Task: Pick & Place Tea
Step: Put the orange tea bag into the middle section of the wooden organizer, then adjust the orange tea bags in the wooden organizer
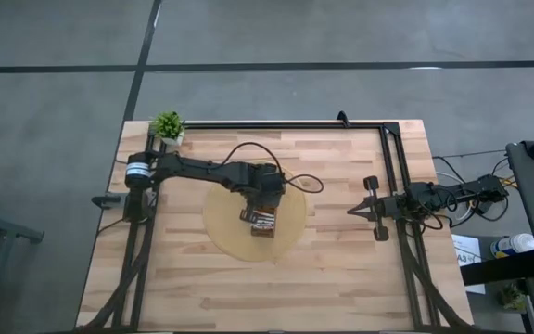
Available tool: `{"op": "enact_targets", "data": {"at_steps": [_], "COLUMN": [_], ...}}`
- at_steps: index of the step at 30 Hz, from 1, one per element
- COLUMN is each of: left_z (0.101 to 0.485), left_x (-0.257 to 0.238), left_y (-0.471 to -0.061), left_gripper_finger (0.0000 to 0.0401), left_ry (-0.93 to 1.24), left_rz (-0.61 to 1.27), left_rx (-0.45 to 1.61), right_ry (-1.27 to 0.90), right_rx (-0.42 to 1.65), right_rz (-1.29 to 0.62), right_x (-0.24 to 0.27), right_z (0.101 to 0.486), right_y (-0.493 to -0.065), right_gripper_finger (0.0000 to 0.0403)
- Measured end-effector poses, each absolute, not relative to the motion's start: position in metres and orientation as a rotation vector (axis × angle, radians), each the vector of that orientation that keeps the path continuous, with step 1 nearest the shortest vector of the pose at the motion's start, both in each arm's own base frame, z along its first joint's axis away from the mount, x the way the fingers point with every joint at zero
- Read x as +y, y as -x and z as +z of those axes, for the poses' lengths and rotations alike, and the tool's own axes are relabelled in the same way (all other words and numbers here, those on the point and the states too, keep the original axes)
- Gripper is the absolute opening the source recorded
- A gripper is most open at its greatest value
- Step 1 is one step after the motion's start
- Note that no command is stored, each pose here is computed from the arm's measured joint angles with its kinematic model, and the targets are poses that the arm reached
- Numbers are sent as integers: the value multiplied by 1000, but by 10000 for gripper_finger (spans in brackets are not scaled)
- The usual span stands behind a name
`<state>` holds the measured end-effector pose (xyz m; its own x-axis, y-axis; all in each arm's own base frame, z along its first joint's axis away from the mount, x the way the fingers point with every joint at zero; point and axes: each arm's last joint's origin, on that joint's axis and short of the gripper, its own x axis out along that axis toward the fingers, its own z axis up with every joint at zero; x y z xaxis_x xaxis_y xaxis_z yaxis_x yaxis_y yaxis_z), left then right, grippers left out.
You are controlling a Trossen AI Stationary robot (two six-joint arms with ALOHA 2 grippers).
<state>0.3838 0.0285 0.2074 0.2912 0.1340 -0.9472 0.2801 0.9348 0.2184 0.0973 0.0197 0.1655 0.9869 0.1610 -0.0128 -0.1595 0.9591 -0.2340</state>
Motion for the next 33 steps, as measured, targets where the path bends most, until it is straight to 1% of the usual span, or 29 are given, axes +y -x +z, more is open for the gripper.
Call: {"op": "enact_targets", "data": {"at_steps": [3, 8, 11, 14, 17, 21, 25, 29, 33], "left_z": [216, 240, 254, 266, 271, 275, 280, 284, 279], "left_x": [29, 31, 32, 32, 28, 19, 16, 18, 18], "left_y": [-383, -383, -385, -386, -387, -390, -393, -400, -404], "left_gripper_finger": [0, 0, 0, 4, 21, 60, 97, 107, 105], "left_ry": [-403, -453, -463, -478, -524, -579, -599, -601, -699], "left_rz": [-73, -19, 21, 18, -18, -63, 1, 99, 19], "left_rx": [1304, 1339, 1335, 1322, 1304, 1281, 1246, 1178, 1182], "right_ry": [237, 237, 237, 237, 237, 237, 237, 237, 237], "right_rx": [-6, -6, -6, -6, -7, -7, -6, -6, -6], "right_rz": [162, 162, 162, 162, 162, 162, 162, 162, 162], "right_x": [20, 20, 20, 20, 20, 20, 20, 20, 20], "right_z": [165, 165, 165, 165, 166, 166, 166, 165, 165], "right_y": [-97, -97, -97, -97, -97, -97, -97, -97, -97], "right_gripper_finger": [8, 8, 9, 8, 8, 9, 9, 8, 9]}}
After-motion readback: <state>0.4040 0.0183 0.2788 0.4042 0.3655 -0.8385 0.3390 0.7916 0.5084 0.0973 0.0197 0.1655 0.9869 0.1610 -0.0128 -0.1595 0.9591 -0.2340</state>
